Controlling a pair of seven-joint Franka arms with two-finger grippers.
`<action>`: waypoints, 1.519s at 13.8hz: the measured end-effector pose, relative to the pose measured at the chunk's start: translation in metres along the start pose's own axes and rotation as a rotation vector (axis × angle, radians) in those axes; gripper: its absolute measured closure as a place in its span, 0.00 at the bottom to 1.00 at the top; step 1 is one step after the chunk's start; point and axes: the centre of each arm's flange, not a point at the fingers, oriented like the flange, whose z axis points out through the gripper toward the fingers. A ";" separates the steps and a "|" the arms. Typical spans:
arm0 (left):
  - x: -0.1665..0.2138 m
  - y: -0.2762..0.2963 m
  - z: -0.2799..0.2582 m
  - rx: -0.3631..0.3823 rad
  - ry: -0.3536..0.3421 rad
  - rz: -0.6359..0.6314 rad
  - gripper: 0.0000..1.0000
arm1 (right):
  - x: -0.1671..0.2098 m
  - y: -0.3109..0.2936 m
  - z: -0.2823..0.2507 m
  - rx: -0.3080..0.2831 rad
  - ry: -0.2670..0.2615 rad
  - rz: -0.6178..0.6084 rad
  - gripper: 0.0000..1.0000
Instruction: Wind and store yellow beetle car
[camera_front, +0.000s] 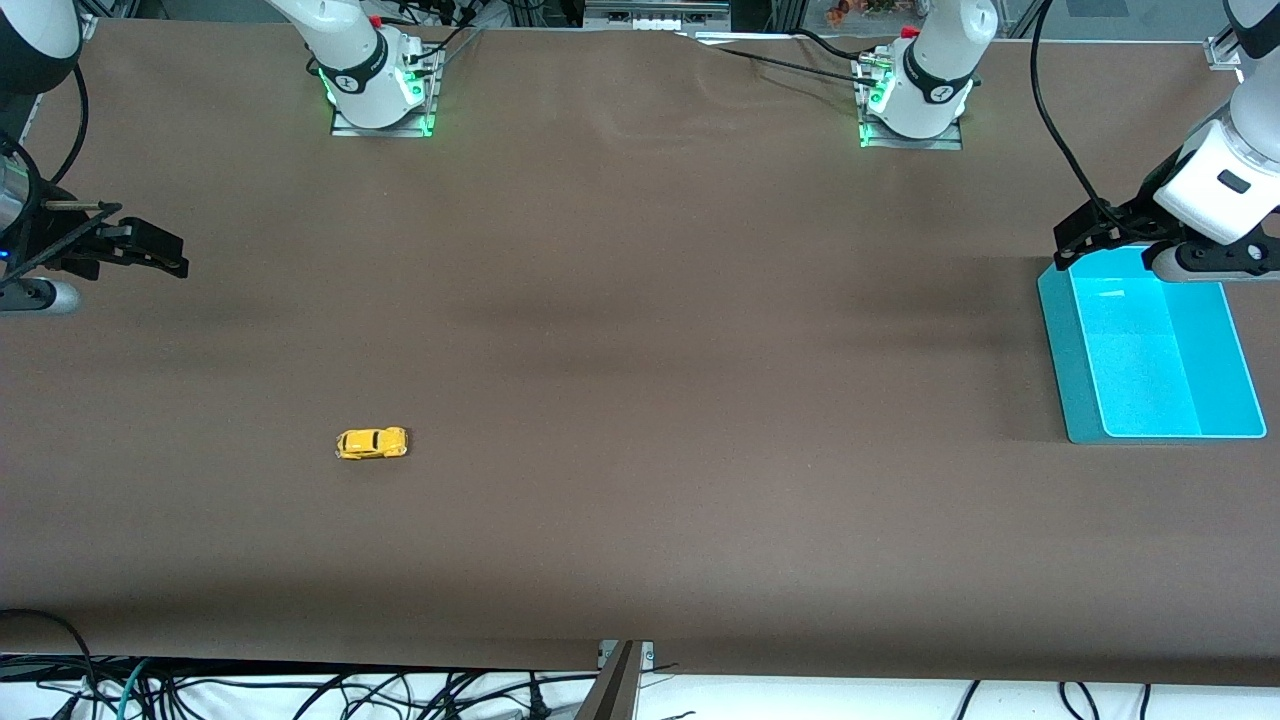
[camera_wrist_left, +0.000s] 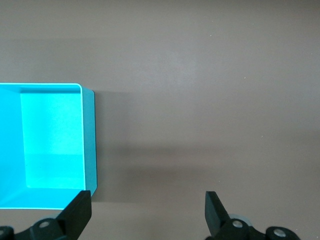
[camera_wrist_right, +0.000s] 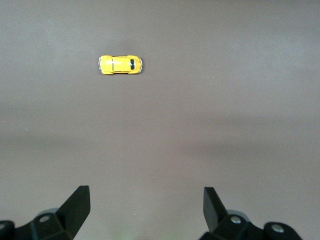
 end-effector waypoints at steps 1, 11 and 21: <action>0.000 0.000 0.000 0.000 0.000 0.000 0.00 | 0.000 0.000 0.000 0.000 0.000 0.000 0.00; 0.000 0.000 0.000 -0.005 0.000 -0.001 0.00 | 0.000 0.000 0.000 0.000 0.001 0.000 0.00; 0.000 -0.004 0.000 -0.005 -0.004 -0.008 0.00 | 0.000 0.000 0.000 0.000 0.001 0.000 0.00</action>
